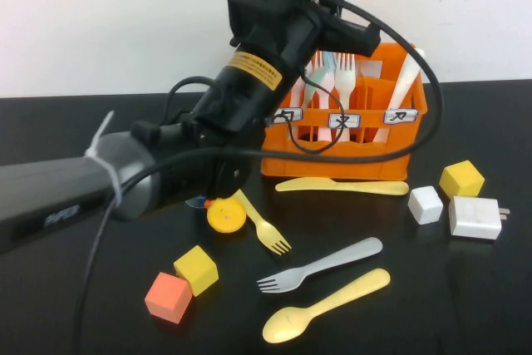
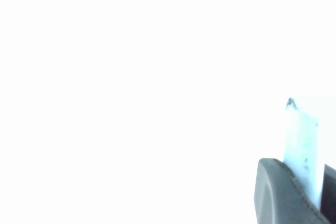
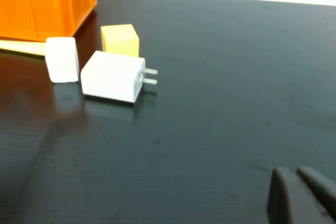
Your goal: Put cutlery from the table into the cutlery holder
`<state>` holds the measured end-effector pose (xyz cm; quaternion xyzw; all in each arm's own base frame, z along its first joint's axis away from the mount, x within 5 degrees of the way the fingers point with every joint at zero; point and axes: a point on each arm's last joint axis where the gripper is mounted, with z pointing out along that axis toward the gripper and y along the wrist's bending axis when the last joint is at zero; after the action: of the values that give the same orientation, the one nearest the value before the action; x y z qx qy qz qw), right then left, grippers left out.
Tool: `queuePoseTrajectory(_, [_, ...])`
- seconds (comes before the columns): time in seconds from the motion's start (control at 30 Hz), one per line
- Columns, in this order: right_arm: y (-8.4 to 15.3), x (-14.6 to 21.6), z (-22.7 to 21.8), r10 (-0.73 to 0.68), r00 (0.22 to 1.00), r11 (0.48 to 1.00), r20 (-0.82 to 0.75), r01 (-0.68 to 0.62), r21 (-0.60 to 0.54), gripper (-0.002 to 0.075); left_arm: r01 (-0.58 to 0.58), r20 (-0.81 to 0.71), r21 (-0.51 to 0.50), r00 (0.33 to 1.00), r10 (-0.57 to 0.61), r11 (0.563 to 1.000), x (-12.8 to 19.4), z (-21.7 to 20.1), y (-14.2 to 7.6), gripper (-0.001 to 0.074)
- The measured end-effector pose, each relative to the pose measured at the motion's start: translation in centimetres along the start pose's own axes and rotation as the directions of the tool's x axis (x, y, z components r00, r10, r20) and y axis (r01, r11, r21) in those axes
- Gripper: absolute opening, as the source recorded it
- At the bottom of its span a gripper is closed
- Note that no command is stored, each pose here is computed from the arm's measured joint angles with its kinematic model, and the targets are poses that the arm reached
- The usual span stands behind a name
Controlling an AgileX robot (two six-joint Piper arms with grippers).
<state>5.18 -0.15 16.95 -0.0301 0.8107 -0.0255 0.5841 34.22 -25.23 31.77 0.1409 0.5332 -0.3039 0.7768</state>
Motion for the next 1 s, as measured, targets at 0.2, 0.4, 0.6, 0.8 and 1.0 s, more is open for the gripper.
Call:
queuePoseTrajectory(0.2, [0.0, 0.0, 0.0, 0.000, 1.000, 1.000, 0.000, 0.000, 0.000, -0.0004, -0.006, -0.122, -0.005, 0.993, 0.006, 1.000, 4.1, 1.2, 0.8, 0.0087])
queuePoseTrajectory(0.4, [0.0, 0.0, 0.0, 0.000, 1.000, 1.000, 0.000, 0.000, 0.000, -0.0004, -0.005, -0.233, -0.018, 0.972, 0.001, 1.000, 7.3, 1.5, 1.4, 0.0234])
queuePoseTrajectory(0.6, [0.0, 0.0, 0.0, 0.000, 1.000, 1.000, 0.000, 0.000, 0.000, -0.0004, -0.040, -0.237, 0.010, 0.971, 0.041, 0.999, 6.2, 1.5, 1.7, 0.0278])
queuePoseTrajectory(0.8, [0.0, 0.0, 0.0, 0.000, 1.000, 1.000, 0.000, 0.000, 0.000, -0.0004, -0.095, -0.208, 0.032, 0.973, 0.099, 0.995, -1.3, -0.2, 0.6, 0.0085])
queuePoseTrajectory(1.0, [0.0, 0.0, 0.0, 0.000, 1.000, 1.000, 0.000, 0.000, 0.000, -0.0004, -0.133, -0.360, 0.043, 0.922, 0.140, 0.990, -5.9, -5.2, -0.1, 0.0008])
